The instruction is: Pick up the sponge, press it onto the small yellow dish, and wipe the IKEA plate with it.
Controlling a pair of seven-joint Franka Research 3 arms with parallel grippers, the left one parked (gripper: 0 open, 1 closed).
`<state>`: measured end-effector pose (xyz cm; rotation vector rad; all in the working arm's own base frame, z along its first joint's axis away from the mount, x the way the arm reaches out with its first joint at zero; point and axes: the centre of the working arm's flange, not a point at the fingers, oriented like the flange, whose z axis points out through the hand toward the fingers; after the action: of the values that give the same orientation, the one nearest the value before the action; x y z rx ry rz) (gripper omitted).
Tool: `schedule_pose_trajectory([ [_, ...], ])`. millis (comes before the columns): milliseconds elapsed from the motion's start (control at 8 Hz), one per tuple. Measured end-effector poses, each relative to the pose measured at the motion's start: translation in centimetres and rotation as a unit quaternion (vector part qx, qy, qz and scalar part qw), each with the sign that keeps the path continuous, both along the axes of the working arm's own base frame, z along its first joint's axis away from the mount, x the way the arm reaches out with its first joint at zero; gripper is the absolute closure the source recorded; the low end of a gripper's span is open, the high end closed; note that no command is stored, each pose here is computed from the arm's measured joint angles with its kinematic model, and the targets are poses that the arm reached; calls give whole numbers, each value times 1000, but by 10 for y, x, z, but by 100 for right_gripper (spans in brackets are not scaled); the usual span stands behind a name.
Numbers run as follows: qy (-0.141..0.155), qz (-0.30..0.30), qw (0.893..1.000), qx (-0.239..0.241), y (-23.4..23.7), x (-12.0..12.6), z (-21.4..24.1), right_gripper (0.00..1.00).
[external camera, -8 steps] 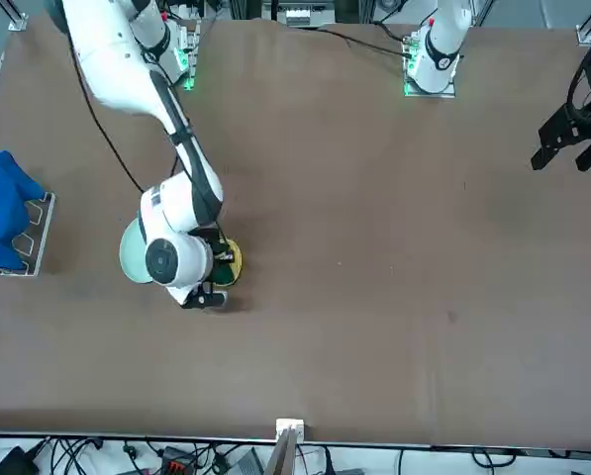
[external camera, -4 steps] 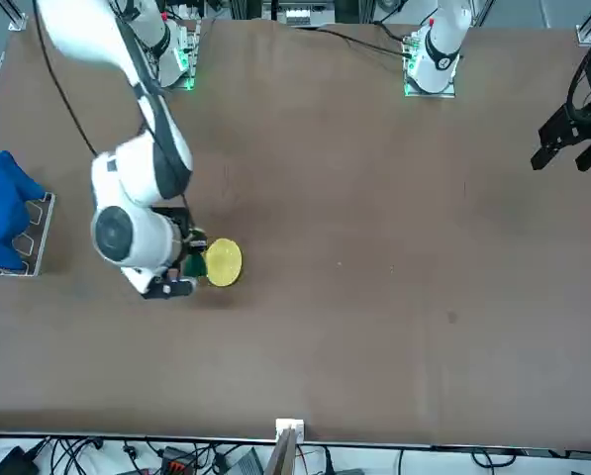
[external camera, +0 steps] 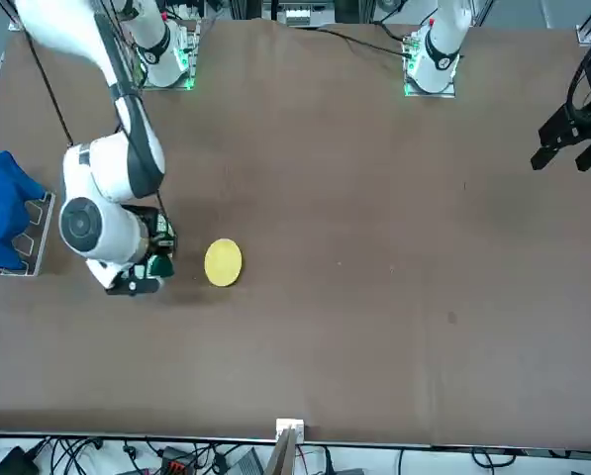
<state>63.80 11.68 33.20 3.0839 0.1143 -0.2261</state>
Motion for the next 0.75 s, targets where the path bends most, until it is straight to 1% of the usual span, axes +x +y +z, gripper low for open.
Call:
schedule_pose_trajectory([
  [125,-11,4,1000,5,-33,-16,-18,79],
  [250,-22,5,1000,10,-61,-38,-39,79],
  [375,-31,2,999,12,-78,-59,-60,79],
  [500,-38,0,999,14,-85,-77,-78,79],
  [750,-47,1,999,17,-84,-97,-98,79],
])
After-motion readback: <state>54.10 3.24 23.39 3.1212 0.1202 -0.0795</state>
